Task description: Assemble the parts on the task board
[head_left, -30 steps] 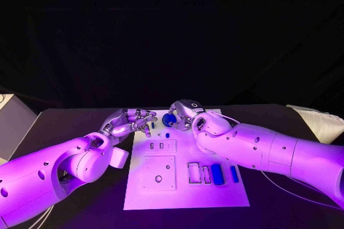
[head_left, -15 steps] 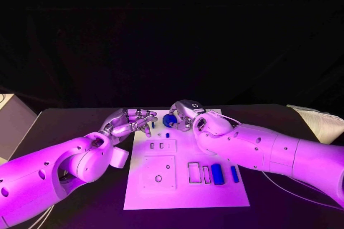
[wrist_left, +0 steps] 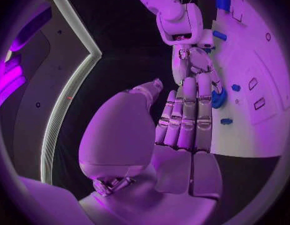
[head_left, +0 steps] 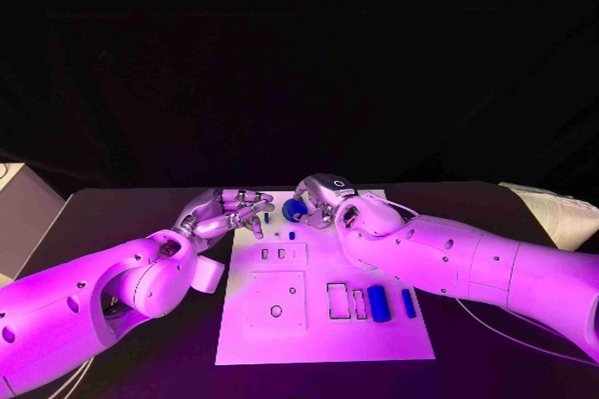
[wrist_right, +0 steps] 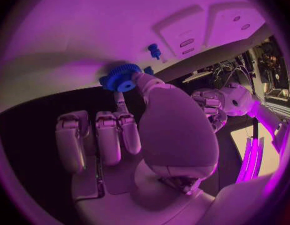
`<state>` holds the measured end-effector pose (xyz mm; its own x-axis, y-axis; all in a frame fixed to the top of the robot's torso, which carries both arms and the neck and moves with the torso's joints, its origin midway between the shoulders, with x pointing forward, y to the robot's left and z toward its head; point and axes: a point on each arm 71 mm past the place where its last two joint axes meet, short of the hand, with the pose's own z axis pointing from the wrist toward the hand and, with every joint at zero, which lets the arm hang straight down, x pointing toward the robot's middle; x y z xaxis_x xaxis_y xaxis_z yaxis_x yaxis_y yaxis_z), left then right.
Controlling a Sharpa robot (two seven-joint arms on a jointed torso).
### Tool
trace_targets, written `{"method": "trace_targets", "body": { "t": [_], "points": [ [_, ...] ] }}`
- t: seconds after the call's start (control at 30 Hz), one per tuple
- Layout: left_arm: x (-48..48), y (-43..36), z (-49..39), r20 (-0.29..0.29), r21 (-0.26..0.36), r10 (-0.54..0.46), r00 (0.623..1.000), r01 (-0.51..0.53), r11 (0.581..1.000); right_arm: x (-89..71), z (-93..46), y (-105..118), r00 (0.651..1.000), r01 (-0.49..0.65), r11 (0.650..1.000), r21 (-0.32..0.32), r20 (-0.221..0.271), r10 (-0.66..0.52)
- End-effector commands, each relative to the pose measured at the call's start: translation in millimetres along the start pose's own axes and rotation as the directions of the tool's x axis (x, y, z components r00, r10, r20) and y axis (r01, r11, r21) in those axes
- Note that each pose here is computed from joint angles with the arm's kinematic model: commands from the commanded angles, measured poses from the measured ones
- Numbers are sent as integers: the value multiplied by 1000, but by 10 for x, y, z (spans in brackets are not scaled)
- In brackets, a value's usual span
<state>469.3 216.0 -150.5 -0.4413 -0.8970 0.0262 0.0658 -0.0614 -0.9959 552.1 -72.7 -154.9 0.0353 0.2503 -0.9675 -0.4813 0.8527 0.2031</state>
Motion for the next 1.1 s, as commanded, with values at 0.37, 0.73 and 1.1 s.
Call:
{"method": "trace_targets", "body": {
  "t": [0.37, 0.73, 1.1],
  "points": [
    [18, -13, 0, -17, 8, 0, 1000, 0, 1000, 242, -69, 32, 997, -13, 1000, 6, -82, 13],
    [20, -9, 6, -17, 8, 1, 1000, -1, 1000, 249, -81, 22, 996, -13, 1000, 4, -93, 13],
    [15, -7, 5, -12, 5, 3, 1000, -3, 1000, 299, -126, 7, 989, -29, 1000, 4, -145, 29]
  ]
}}
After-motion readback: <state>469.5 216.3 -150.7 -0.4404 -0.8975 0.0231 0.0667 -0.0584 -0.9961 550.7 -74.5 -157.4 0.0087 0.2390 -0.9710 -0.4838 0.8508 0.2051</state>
